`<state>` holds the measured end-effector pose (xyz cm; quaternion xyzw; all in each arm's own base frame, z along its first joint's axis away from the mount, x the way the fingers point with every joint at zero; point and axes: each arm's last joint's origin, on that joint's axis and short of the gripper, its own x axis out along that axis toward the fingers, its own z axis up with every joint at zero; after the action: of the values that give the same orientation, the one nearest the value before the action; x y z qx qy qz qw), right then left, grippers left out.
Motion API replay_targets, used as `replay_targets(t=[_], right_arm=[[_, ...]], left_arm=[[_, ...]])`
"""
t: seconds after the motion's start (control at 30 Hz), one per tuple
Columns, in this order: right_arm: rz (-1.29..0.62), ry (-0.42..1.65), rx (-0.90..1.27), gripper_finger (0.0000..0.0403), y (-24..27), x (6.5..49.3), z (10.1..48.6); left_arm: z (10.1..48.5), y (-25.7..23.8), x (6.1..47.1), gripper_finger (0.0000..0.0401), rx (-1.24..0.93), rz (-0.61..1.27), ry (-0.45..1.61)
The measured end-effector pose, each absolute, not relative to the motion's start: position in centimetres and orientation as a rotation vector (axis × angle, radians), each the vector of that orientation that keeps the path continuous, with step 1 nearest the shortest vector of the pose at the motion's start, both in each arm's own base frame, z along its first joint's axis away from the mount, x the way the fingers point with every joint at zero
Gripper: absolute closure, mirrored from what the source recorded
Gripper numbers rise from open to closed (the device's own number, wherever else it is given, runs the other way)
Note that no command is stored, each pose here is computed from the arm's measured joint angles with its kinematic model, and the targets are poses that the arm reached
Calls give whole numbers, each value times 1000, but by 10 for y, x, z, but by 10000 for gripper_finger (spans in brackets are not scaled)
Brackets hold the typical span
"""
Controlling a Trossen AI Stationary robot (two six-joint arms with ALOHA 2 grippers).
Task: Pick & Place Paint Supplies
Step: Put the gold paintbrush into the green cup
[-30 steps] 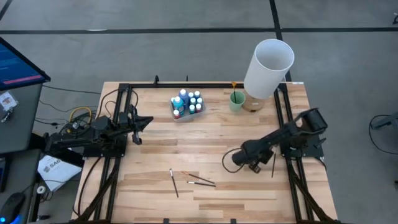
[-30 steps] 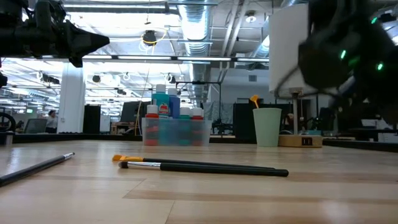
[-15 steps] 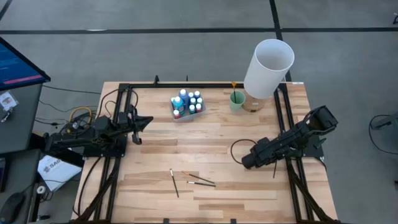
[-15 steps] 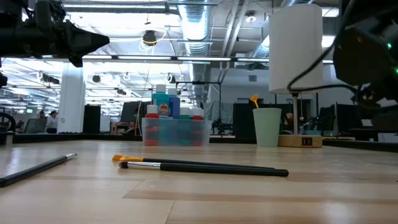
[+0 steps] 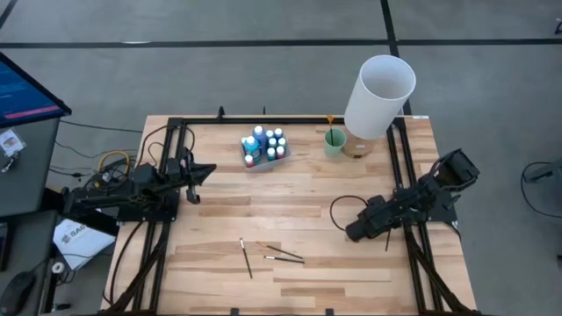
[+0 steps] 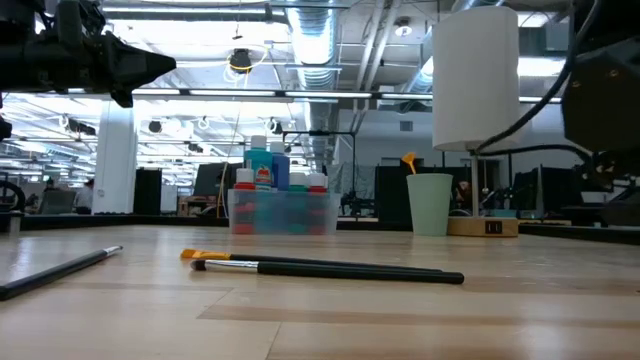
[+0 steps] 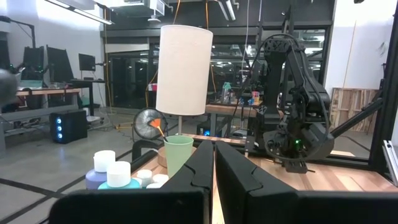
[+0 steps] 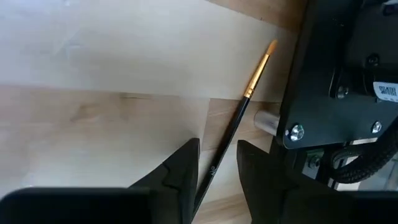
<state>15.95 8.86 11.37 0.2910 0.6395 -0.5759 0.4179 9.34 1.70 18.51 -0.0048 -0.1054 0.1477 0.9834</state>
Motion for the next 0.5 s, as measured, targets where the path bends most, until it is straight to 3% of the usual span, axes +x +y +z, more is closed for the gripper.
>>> replay_targets(t=[0.33,0.5], right_arm=[[-1493,1569,789,317,96,152,109],[-1478,1562,835,359,97,151,110]], left_arm=[[185,17,93,399,-10,297,-212],[185,17,93,399,-10,297,-212]])
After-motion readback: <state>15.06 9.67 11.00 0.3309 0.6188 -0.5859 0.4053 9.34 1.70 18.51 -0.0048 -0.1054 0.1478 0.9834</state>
